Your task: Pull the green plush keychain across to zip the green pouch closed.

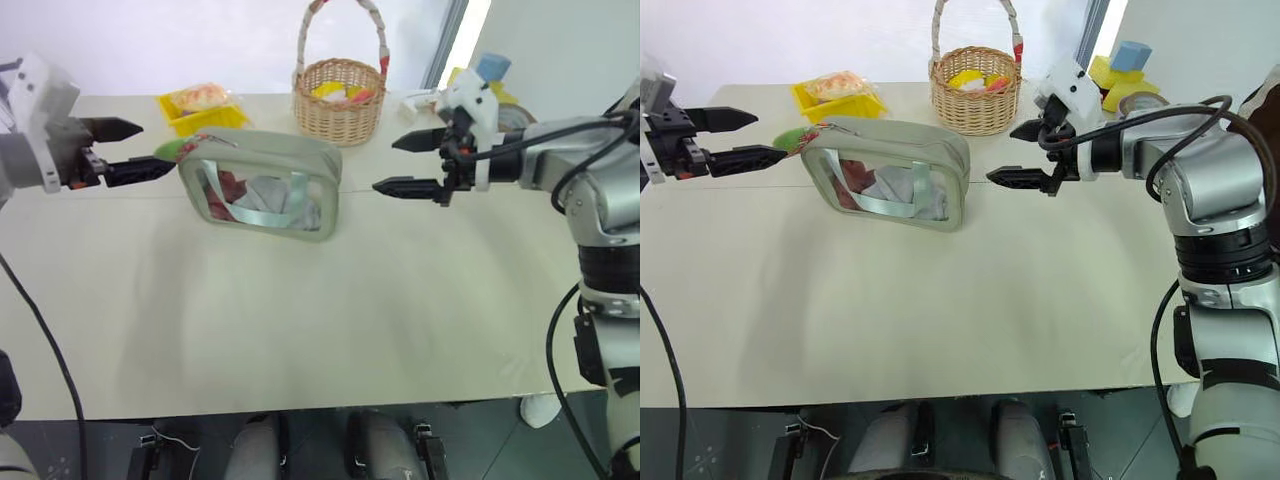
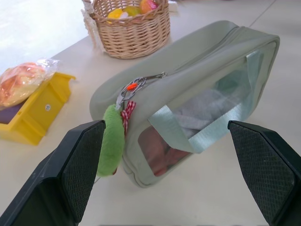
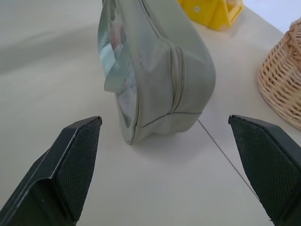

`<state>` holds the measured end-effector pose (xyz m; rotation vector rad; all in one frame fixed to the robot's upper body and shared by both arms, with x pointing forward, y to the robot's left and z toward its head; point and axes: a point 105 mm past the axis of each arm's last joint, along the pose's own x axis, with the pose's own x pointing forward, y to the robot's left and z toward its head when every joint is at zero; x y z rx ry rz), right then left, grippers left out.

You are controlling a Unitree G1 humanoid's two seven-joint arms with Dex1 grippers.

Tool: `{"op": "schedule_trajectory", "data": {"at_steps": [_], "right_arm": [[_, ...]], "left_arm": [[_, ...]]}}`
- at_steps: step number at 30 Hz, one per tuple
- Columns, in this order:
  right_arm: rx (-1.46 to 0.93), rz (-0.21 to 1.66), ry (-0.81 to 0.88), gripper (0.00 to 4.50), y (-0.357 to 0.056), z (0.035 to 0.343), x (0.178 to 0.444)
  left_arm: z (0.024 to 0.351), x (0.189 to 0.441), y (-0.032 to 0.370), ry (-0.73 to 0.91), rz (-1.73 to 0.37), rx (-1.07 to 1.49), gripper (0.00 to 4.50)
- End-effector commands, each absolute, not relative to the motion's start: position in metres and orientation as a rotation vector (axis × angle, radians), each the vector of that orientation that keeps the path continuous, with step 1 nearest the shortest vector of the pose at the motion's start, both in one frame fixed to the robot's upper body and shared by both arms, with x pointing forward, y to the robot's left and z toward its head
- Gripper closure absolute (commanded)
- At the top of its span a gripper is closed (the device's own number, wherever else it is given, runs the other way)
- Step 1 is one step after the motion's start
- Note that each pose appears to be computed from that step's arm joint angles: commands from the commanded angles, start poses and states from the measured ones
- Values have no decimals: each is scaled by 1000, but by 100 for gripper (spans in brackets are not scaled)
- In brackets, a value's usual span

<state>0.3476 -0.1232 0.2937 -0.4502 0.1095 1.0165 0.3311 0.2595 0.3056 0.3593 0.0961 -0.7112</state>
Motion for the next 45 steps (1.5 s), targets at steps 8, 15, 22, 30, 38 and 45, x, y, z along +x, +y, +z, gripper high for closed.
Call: {"op": "schedule_trajectory", "data": {"at_steps": [8,15,22,30,38,45], "right_arm": [[-496,1091,-45,0,-66,320,354],[-525,1144,-58,0,-8,304,373],[-631,1179,-11,25,12,278,382],[-770,1183,-45,400,7,265,388],[-771,1257,-177,444,-12,295,374],[-775,1340,-122,444,-23,281,352]], "left_arm": [[330,327,274,17,-642,375,4],[331,325,264,-7,-661,377,4],[336,311,268,-6,-637,386,1],[329,306,271,12,-605,378,0],[332,307,285,12,-552,371,0],[331,311,282,12,-559,367,0]]}}
